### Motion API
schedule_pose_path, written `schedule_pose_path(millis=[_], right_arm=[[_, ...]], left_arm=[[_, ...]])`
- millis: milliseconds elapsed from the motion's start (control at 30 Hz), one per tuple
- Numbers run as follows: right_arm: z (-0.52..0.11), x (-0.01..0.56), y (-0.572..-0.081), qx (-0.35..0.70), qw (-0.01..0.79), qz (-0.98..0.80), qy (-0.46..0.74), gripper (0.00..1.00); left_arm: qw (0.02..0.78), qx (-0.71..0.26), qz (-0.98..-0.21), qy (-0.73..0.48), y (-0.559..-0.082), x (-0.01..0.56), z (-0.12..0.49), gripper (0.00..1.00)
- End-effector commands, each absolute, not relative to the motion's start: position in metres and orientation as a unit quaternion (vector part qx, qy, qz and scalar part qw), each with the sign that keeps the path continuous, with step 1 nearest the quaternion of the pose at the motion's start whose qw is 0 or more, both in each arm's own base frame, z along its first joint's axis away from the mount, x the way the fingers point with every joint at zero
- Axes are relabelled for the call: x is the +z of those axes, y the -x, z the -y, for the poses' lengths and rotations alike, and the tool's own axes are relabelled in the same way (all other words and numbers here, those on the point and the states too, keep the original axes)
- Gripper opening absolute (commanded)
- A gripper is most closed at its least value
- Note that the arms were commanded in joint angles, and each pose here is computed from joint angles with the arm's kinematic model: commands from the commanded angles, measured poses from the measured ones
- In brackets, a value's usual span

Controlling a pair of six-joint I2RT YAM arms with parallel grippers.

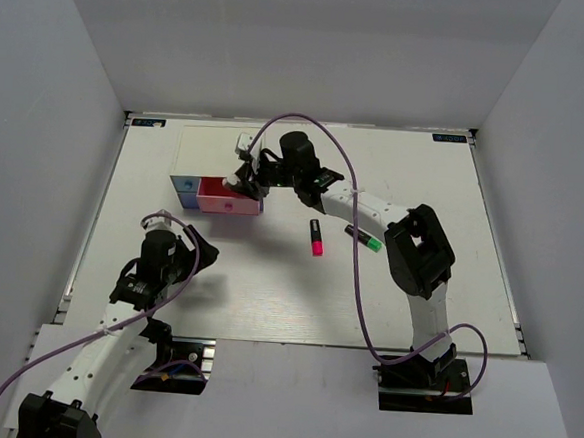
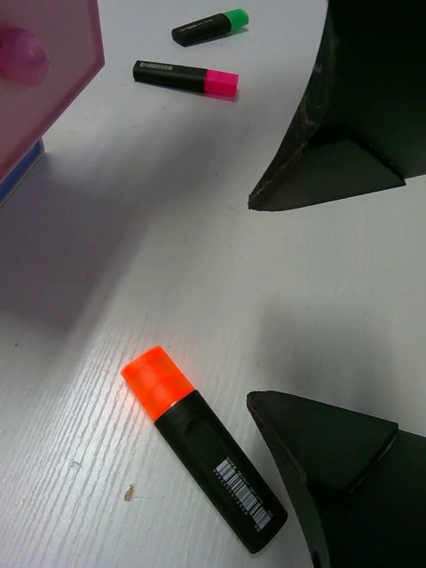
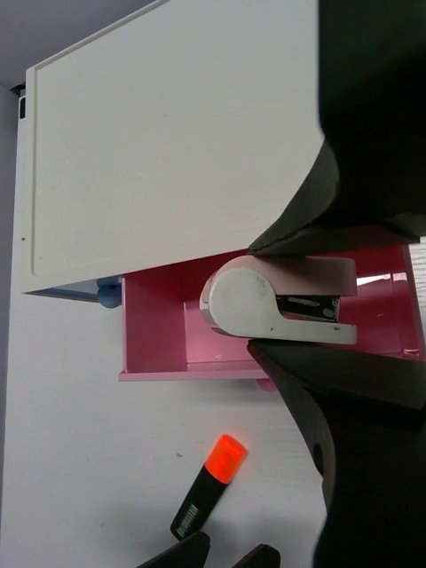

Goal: Sort the stationery into containers
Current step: Place the stationery into the container, then close the drawer

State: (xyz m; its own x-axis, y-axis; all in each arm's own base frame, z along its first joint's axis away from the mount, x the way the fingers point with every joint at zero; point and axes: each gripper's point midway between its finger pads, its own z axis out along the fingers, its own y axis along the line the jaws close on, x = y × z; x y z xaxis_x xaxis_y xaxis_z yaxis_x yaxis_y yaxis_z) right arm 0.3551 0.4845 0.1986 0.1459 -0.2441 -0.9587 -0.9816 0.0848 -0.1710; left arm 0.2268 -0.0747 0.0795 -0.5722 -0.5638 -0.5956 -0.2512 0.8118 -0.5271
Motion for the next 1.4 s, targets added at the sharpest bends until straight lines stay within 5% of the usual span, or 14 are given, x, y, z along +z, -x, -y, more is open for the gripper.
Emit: schedule_pose_path(millis=[0,133,300,433,567,833,1367], right_arm=[[-0.491,0.229,-0.362,0.355,0.541,-0.507,0.569,0.48],[-0.486,0.230,-0.357,0.356,0.536,-0.504,0.576,0.65],[-0.481,0.237,-0.346,0.360,0.536,-0.492,0.584,0.65],[-0.475,0.253,-0.341,0.362,0.546,-0.482,0.582,0.54],[-0.462,0.278,-0.336,0.362,0.563,-0.485,0.563,0.32],[-0.419,0.292,-0.336,0.327,0.590,-0.514,0.530,0.33],[-0.309,0.226,-0.319,0.256,0.565,-0.607,0.497,0.33]], left_arm=[[0.400,-0.204,-0.862,0.237,-0.227,0.082,0.077,0.93],[0.406,-0.218,-0.857,0.231,-0.233,0.086,0.082,0.94],[0.403,-0.242,-0.856,0.213,-0.242,0.088,0.094,0.94],[0.415,-0.258,-0.849,0.200,-0.257,0.094,0.101,0.91],[0.425,-0.262,-0.843,0.198,-0.279,0.102,0.106,0.88],[0.448,-0.258,-0.819,0.248,-0.323,0.107,0.104,0.86],[0.450,-0.322,-0.766,0.328,-0.387,0.119,0.124,0.90]])
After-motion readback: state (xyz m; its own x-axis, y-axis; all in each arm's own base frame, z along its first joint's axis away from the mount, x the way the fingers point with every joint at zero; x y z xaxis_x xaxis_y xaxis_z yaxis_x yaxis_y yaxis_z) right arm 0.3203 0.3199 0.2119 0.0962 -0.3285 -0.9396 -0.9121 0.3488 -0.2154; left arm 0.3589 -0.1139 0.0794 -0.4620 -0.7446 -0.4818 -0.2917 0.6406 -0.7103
